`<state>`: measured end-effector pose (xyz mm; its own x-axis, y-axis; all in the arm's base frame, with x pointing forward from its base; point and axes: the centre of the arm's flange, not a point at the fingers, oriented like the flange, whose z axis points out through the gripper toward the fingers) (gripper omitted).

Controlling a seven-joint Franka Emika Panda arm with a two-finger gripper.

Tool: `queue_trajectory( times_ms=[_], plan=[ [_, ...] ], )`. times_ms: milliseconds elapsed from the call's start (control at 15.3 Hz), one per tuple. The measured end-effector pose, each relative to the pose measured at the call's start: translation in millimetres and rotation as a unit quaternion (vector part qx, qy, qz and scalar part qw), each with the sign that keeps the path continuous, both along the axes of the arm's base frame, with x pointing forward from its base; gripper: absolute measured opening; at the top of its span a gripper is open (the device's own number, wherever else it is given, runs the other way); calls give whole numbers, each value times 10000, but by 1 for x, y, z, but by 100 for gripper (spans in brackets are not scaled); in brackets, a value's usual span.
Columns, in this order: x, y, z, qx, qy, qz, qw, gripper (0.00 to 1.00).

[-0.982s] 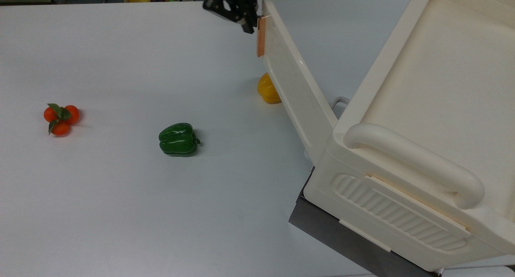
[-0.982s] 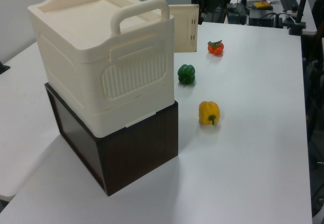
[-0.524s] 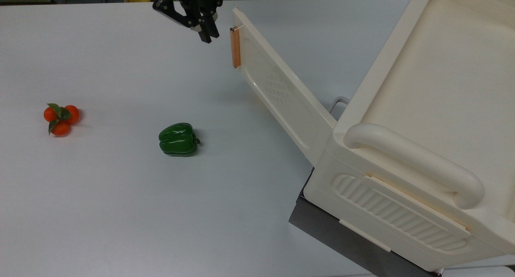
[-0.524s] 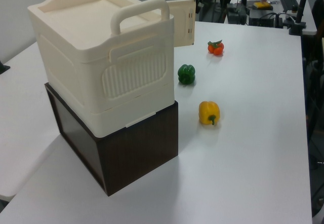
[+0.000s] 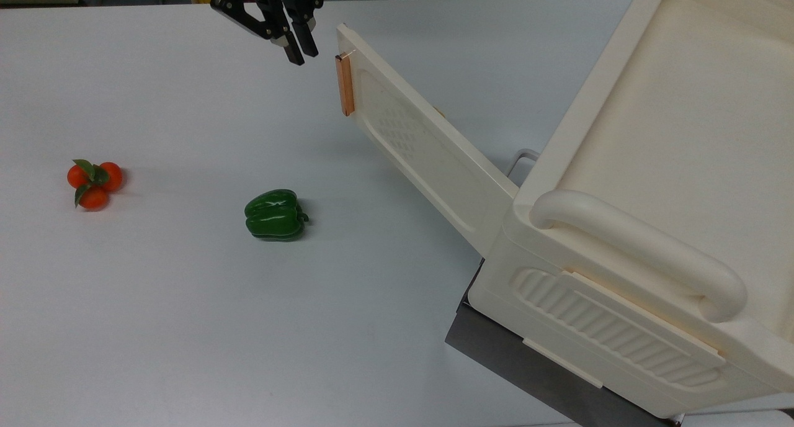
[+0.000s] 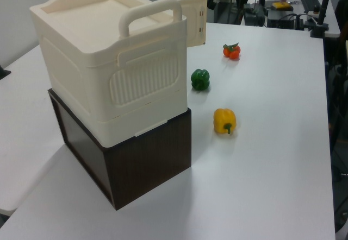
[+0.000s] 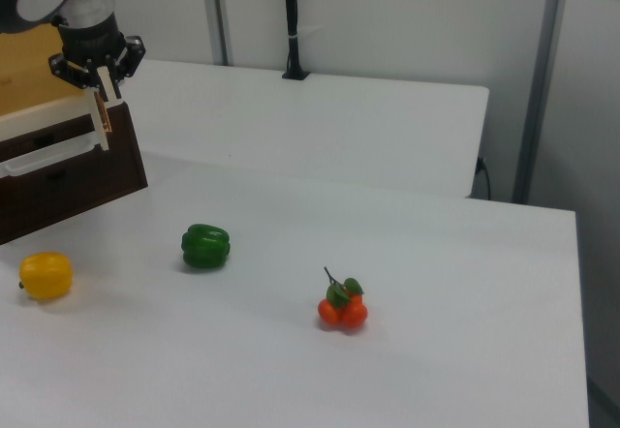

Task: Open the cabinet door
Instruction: 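Keep pulling the door open, sweeping it toward the peppers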

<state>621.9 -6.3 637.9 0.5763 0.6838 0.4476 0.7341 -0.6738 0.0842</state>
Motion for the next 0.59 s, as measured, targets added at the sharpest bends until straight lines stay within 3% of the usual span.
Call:
queue_trajectory(
  times_ms=[196,327,589],
  plan=[
    [0,7,1,213,33,-69,9997,20],
    [0,12,1,320,72,-146,9994,30],
    [-1,25,-6,367,186,-102,9991,29]
  ],
)
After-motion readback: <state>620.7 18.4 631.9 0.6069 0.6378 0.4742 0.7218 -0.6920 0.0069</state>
